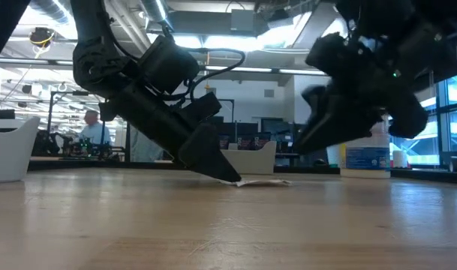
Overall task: Pick & Place Travel size toiletries
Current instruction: Put the bandage into the white bin
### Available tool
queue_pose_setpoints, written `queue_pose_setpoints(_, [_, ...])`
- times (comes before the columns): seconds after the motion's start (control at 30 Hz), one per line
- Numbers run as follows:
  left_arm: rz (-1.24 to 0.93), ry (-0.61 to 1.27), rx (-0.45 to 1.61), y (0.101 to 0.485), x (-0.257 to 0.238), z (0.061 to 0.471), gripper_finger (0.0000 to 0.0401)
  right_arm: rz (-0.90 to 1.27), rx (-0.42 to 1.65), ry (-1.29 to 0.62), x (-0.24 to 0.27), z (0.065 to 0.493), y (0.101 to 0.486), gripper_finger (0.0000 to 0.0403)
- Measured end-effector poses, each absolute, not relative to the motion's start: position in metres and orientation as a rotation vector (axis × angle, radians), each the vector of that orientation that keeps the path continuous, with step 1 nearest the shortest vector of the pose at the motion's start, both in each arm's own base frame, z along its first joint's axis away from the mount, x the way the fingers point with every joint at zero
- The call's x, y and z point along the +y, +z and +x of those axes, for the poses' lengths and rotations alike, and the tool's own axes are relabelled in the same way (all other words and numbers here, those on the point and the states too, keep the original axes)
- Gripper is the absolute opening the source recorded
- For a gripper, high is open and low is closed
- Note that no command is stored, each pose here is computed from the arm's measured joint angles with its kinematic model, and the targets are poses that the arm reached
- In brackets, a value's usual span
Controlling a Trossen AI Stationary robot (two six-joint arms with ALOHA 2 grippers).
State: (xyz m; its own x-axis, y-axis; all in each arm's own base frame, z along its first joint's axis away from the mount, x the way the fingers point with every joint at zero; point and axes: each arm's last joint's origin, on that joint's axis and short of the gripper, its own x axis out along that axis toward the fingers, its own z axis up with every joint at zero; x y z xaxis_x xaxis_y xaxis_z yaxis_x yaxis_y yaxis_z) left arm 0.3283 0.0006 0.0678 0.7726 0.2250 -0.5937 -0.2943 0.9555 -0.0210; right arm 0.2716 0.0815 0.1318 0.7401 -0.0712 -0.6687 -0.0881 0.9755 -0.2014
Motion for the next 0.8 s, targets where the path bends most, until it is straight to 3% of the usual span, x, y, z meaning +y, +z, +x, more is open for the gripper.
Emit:
queue_pose_setpoints(0.3, [-0.127, 0.283, 0.624, 0.068, 0.0, 0.328, 0.0281, -0.587, 0.881, -0.1, 0.098, 0.293, 0.121, 0.0148])
queue_pose_setpoints(0.53, [-0.128, 0.283, 0.624, 0.068, 0.0, 0.328, 0.0281, -0.606, 0.929, -0.075, 0.106, 0.31, 0.106, 0.0197])
queue_pose_setpoints(0.8, [-0.13, 0.28, 0.625, 0.068, 0.0, 0.328, 0.0281, -0.71, 0.946, -0.206, 0.105, 0.315, 0.097, 0.0201])
